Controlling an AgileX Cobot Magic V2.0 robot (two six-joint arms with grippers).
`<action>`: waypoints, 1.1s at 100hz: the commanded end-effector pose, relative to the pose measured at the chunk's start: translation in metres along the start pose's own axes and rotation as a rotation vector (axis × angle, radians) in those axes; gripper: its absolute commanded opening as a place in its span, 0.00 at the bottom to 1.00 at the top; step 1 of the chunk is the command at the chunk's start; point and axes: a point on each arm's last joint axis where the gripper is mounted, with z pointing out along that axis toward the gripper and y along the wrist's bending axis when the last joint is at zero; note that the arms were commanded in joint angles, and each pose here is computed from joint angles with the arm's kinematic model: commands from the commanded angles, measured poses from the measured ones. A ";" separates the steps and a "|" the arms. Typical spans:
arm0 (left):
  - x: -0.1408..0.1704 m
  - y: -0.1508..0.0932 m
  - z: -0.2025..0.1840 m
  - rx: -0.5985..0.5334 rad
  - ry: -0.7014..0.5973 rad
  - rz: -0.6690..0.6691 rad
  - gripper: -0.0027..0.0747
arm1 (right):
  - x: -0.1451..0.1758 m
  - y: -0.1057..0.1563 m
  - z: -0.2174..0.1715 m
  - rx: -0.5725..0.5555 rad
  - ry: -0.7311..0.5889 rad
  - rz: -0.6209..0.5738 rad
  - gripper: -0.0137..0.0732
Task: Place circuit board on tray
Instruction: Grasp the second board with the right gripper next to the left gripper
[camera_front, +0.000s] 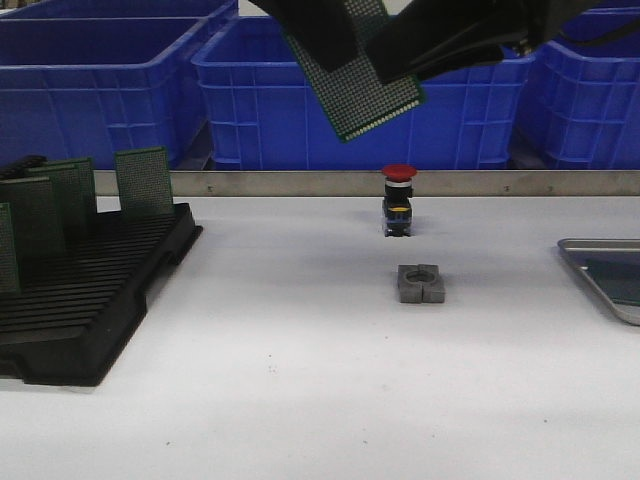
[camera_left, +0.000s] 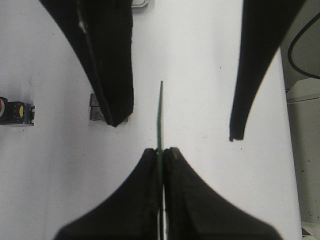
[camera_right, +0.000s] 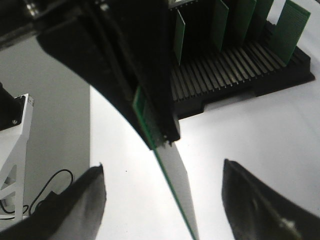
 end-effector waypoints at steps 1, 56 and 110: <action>-0.015 -0.013 -0.026 -0.001 -0.074 0.013 0.01 | -0.015 0.005 -0.004 -0.008 -0.063 -0.024 0.68; -0.016 -0.013 -0.026 0.001 -0.078 0.012 0.01 | -0.011 0.002 0.000 -0.026 -0.060 -0.006 0.09; -0.016 -0.013 -0.026 -0.007 -0.082 0.011 0.82 | -0.003 -0.001 -0.006 0.019 0.030 -0.012 0.09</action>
